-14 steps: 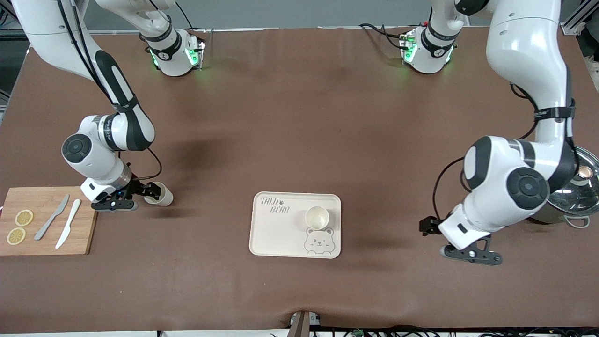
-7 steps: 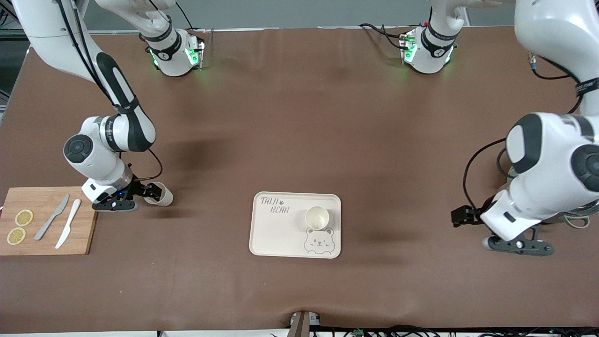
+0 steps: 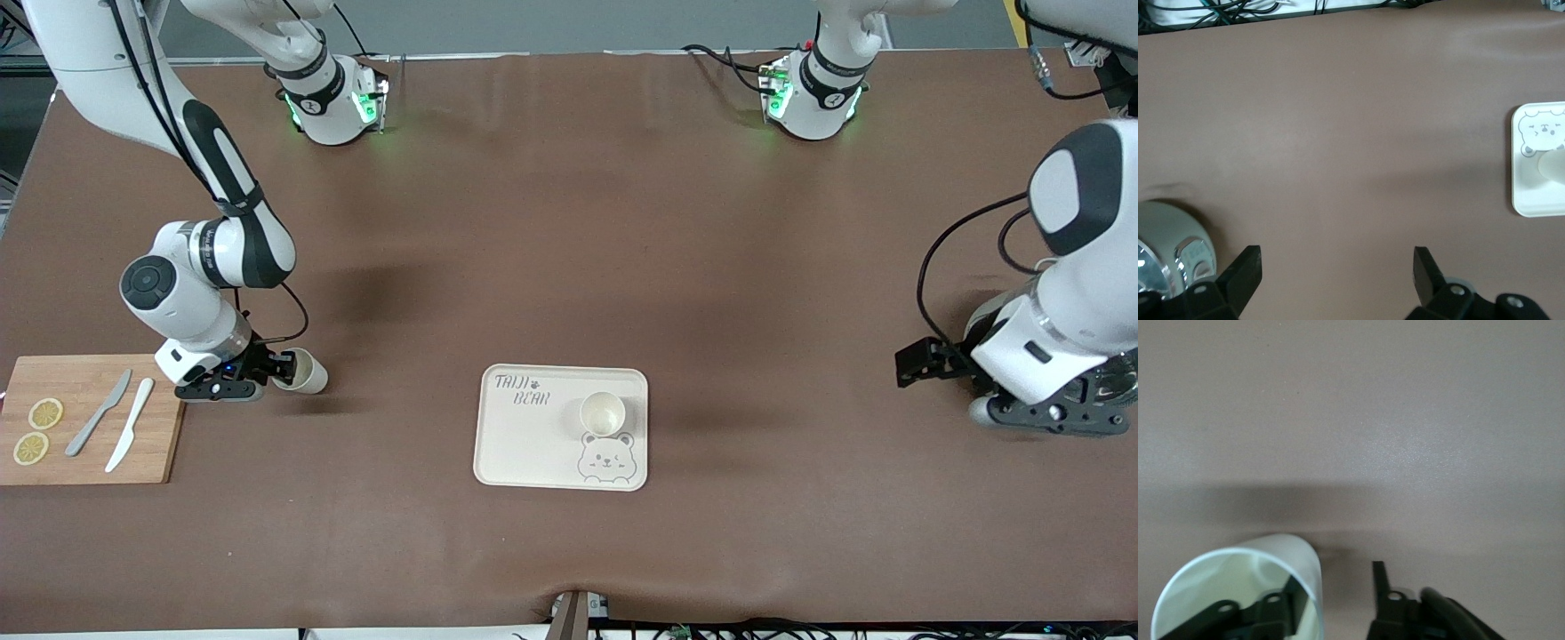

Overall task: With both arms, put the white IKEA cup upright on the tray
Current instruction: 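Open the left gripper and withdraw it while the right gripper grasps the cup, then carry the second cup with the right gripper onto the tray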

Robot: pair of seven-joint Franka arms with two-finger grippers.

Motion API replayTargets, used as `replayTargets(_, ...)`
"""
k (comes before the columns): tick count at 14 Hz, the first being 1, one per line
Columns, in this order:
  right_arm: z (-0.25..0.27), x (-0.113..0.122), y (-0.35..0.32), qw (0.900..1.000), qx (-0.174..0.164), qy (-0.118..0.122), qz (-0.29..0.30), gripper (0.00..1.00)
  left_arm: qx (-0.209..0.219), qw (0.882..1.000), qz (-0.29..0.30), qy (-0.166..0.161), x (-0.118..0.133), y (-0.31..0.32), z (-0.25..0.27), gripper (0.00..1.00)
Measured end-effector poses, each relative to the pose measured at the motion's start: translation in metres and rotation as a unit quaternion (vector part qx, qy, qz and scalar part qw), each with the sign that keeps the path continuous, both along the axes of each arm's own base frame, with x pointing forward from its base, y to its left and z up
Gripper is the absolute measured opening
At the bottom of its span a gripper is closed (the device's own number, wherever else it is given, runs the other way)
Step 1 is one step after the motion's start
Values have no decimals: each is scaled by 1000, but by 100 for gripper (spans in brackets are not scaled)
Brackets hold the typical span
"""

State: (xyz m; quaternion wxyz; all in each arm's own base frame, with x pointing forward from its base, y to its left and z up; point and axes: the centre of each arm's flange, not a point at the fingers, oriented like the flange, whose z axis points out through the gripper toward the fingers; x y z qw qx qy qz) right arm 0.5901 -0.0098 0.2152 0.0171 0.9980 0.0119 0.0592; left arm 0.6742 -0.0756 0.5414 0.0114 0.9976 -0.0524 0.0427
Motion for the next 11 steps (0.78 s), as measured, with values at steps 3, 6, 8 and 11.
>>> replayTargets(3,0,0,0,1000,0,0,0,22,-10,1000,9,-4,-28,13,26,100)
replayTargets(6,5,2,5,1000,2,-5,2,4,-11,1000,14,-4,-63,25,47,100)
replayTargets(8,5,2,5,1000,2,-5,2,4,-11,1000,13,-3,-83,26,55,100)
replayTargets(11,5,2,5,1000,2,-5,1,4,-12,1000,13,-5,-103,27,63,100)
